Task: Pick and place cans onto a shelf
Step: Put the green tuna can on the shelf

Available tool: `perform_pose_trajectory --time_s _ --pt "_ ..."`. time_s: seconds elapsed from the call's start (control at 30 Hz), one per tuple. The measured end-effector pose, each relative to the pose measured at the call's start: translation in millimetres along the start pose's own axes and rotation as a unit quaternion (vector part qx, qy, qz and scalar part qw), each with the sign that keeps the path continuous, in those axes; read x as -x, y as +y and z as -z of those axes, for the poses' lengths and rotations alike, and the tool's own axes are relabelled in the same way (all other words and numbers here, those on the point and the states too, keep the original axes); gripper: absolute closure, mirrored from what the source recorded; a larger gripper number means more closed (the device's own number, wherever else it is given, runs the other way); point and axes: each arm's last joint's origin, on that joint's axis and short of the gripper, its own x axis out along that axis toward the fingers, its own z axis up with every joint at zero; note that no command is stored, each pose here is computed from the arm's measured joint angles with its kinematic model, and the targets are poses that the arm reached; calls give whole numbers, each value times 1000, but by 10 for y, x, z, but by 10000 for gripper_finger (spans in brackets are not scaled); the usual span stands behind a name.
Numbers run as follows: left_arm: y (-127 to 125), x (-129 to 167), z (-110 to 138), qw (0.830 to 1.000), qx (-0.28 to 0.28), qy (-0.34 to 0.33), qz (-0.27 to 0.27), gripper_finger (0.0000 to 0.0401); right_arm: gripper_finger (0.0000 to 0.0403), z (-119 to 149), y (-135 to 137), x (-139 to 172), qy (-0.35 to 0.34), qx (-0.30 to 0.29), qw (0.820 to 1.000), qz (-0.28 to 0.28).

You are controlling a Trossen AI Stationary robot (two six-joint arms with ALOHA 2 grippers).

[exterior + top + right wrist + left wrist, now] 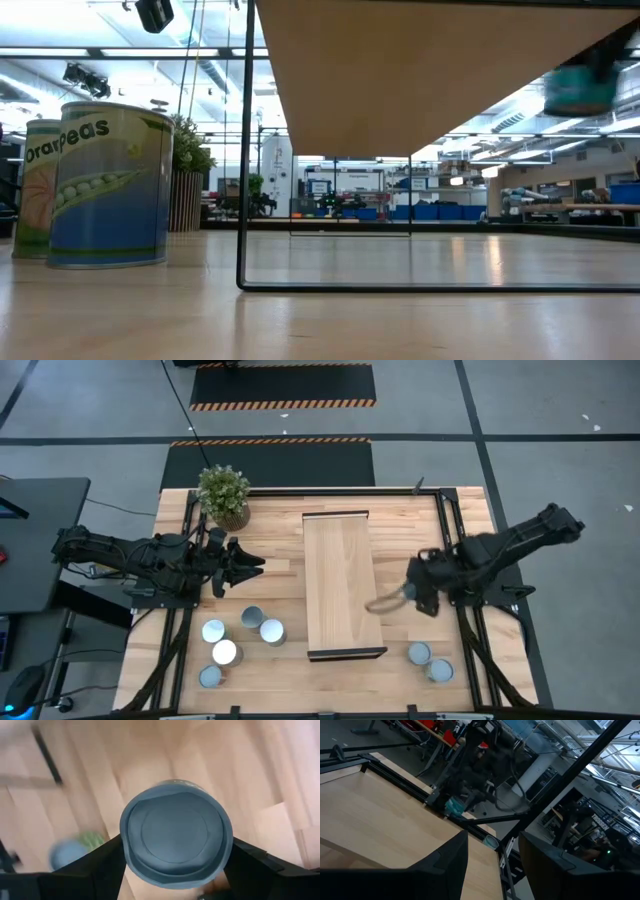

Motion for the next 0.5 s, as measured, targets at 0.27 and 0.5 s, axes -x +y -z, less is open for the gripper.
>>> perform_pose_trajectory --time_s 0.27,0.5 --pt "0 0 0 1000 3 0 0 220 109 -498 -290 340 3 -271 963 -13" --pt "0 0 0 1000 6 0 0 220 109 -828 -313 425 -56 -327 941 -62"
